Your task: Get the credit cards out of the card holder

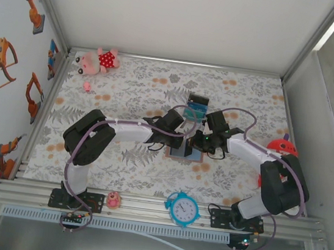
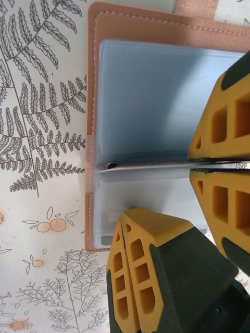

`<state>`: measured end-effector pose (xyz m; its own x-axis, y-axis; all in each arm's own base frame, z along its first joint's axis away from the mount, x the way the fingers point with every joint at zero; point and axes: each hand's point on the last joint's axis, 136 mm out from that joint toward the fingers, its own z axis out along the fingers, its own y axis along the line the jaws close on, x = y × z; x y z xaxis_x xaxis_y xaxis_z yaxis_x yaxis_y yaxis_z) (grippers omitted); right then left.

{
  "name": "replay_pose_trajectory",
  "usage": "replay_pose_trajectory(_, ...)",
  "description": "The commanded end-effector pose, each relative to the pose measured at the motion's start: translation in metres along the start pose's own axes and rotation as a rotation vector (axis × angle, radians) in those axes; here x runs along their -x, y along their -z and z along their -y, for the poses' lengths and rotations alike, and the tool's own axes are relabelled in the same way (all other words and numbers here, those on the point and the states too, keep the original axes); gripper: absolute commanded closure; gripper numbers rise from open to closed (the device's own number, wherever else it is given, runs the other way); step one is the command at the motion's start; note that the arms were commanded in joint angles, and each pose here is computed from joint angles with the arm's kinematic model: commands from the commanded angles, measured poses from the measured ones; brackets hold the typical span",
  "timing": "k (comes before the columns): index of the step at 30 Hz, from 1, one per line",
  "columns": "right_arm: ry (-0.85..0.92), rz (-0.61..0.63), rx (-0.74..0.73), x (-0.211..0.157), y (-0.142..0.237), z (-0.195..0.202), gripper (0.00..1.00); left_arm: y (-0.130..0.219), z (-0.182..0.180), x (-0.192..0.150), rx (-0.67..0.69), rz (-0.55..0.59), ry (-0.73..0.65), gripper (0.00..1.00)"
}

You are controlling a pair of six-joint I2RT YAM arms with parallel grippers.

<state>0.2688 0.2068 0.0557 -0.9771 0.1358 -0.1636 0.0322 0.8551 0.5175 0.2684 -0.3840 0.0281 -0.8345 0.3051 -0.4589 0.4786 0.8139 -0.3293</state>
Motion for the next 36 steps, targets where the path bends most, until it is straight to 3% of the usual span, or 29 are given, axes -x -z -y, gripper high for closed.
replay_pose_trajectory(1,-0.018,-0.022,-0.016,-0.005,-0.007,0.009,0.87,-0.001,-0.013,-0.017,0.034,-0.049,0.023,0.90)
replay_pose_trajectory(5,-0.015,-0.032,-0.023,-0.006,-0.011,0.010,0.89,0.000,-0.014,-0.018,0.036,-0.049,0.024,0.90)
replay_pose_trajectory(8,-0.004,-0.030,-0.041,-0.004,-0.009,0.012,1.00,0.001,-0.018,-0.019,0.046,-0.051,0.019,0.90)
replay_pose_trajectory(24,0.180,0.062,-0.100,0.020,0.047,-0.010,1.00,0.031,-0.042,-0.012,0.105,0.001,-0.097,0.89)
replay_pose_trajectory(32,0.352,0.132,-0.159,0.054,0.082,-0.033,1.00,0.053,-0.043,0.004,0.133,0.057,-0.195,0.78)
replay_pose_trajectory(36,0.446,0.163,-0.172,0.073,0.096,-0.049,1.00,0.077,-0.042,0.017,0.142,0.116,-0.224,0.64)
